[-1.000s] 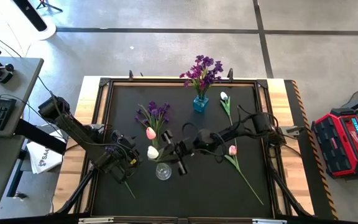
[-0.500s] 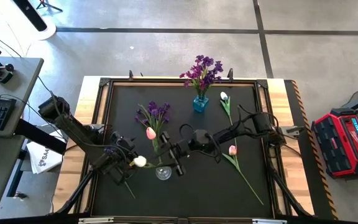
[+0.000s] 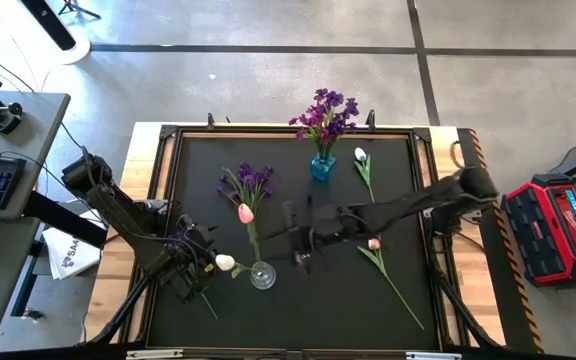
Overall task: Sort flowers into vase by color
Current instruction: Put the top dark violet flower into the blue vase
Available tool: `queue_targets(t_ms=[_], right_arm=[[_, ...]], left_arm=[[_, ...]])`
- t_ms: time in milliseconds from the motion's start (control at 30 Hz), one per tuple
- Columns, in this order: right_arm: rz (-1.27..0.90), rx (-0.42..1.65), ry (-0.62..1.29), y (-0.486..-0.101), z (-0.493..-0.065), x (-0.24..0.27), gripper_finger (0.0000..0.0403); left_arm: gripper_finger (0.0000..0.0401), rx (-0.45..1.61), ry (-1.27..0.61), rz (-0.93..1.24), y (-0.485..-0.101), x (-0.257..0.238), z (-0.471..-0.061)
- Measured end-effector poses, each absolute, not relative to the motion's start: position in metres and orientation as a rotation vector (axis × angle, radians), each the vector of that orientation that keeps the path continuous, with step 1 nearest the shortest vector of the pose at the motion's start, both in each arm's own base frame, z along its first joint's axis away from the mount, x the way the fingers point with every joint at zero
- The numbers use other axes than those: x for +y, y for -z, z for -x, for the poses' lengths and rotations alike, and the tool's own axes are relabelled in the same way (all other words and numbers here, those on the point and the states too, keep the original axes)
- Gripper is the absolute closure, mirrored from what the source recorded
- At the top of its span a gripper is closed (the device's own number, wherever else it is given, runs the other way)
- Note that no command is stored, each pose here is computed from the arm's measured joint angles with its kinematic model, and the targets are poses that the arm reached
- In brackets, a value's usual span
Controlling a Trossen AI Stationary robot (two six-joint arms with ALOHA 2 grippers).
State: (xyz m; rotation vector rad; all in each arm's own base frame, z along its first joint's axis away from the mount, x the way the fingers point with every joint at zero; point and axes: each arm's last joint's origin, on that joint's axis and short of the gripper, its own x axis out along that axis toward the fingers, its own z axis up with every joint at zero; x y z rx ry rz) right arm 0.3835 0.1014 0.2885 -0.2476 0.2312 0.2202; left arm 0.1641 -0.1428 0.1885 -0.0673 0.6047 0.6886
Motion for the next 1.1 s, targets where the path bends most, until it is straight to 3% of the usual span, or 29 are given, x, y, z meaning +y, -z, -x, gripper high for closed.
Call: queue_targets(t_ms=[267, 400, 500, 733, 933, 1100], right_arm=[[0.343, 0.557, 0.061, -0.305, -0.319, 0.117, 0.021], [0.327, 0.653, 0.19, -0.284, -0.308, 0.115, 0.021], [0.299, 0.728, 0.254, -0.249, -0.299, 0.107, 0.021], [0.18, 0.721, 0.505, -0.19, -0.273, 0.09, 0.021], [0.167, 0.713, 0.548, -0.176, -0.263, 0.088, 0.021], [0.21, 0.663, 0.569, -0.176, -0.264, 0.088, 0.021]], left_arm=[[0.0167, 0.546, -0.716, 0.083, -0.19, -0.14, -0.166], [0.0167, 0.517, -0.811, 0.196, -0.19, -0.129, -0.175], [0.0167, 0.615, -0.907, 0.315, -0.186, -0.114, -0.182], [0.0167, 0.748, -1.097, 0.433, -0.182, -0.073, -0.201], [0.0167, 0.745, -1.215, 0.484, -0.165, -0.042, -0.203], [0.0167, 0.685, -1.156, 0.585, -0.149, -0.032, -0.212]])
